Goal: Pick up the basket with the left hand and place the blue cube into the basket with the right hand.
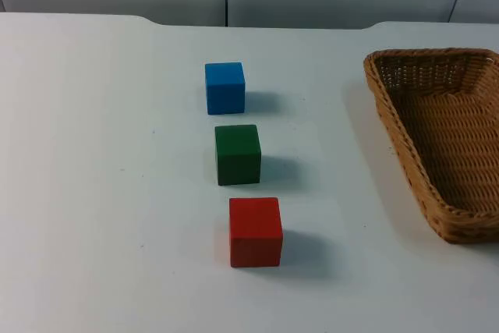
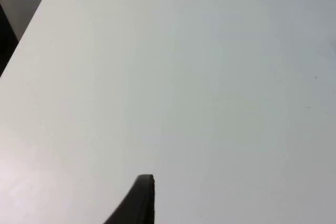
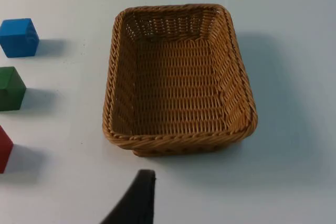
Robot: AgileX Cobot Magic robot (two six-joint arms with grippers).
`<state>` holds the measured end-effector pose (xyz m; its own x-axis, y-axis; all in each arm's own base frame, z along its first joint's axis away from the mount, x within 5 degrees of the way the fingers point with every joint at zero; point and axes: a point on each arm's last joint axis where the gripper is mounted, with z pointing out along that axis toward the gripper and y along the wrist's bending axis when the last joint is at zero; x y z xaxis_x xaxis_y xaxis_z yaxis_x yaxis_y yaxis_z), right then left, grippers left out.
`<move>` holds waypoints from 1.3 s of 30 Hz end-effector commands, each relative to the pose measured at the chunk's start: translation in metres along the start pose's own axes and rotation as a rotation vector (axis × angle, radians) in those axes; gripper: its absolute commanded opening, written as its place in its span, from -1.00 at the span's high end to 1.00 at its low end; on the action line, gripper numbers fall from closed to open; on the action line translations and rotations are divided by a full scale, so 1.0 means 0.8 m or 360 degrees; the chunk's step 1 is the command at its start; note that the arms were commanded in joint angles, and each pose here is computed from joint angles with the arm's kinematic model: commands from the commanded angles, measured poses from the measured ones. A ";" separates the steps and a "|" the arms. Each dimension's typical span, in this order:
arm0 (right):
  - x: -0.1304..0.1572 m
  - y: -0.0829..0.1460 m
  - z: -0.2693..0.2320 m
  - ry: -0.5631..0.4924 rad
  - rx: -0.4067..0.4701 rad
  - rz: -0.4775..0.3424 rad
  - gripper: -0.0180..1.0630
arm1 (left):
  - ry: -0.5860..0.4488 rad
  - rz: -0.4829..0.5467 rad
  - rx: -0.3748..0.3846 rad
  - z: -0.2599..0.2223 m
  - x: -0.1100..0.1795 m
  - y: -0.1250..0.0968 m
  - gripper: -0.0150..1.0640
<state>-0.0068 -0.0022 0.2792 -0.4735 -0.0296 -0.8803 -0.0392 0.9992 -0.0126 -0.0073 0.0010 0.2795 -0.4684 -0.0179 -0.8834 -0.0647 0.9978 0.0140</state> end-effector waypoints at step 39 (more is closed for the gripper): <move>0.001 0.000 0.001 -0.0018 0.0008 -0.0006 -0.96 | -0.0270 -0.0117 0.1099 0.091 -0.263 -0.071 -0.97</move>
<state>-0.0068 -0.0022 0.2792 -0.4735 -0.0296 -0.8803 -0.0392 0.9992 -0.0126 0.1353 -0.0415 0.4304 -0.3073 -0.0997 -0.9464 0.4428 0.8653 -0.2350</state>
